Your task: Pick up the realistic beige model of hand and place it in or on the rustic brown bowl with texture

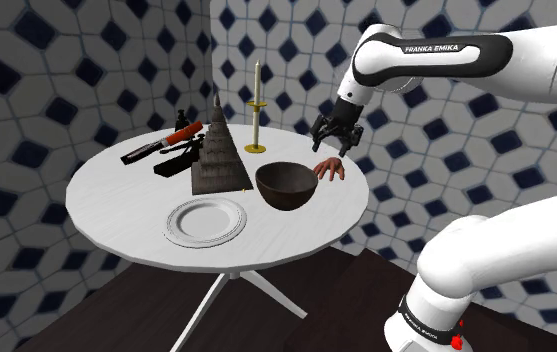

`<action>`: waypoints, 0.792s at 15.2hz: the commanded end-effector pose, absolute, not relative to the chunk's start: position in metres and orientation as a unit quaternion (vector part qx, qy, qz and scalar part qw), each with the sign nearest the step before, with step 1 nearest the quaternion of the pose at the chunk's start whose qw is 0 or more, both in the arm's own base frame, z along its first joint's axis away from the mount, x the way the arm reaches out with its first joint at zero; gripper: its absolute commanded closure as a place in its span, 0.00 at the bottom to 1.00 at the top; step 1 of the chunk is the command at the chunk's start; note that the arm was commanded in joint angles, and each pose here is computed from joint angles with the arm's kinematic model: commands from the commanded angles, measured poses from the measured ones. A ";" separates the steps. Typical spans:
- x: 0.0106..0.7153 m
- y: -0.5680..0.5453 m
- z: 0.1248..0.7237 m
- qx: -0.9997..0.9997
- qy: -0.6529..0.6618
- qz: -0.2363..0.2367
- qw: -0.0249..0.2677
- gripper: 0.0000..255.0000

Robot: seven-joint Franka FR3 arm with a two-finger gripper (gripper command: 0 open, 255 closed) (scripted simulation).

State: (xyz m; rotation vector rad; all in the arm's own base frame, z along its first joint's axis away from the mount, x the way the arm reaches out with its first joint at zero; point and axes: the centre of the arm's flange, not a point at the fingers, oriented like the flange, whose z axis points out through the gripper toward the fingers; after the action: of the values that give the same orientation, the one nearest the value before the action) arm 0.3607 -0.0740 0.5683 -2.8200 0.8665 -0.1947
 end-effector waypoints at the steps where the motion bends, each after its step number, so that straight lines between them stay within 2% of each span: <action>1: 0.366 -0.095 0.555 -0.929 0.348 -0.077 0.104 0.00; 10: 0.361 -0.192 0.495 -0.798 0.572 -0.120 0.148 0.00; 12: 0.362 -0.193 0.489 -0.796 0.575 -0.120 0.148 0.00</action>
State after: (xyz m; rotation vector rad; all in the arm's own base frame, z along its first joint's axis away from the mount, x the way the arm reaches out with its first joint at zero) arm 0.3620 -0.1901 0.4946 -2.3060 1.6336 -0.3413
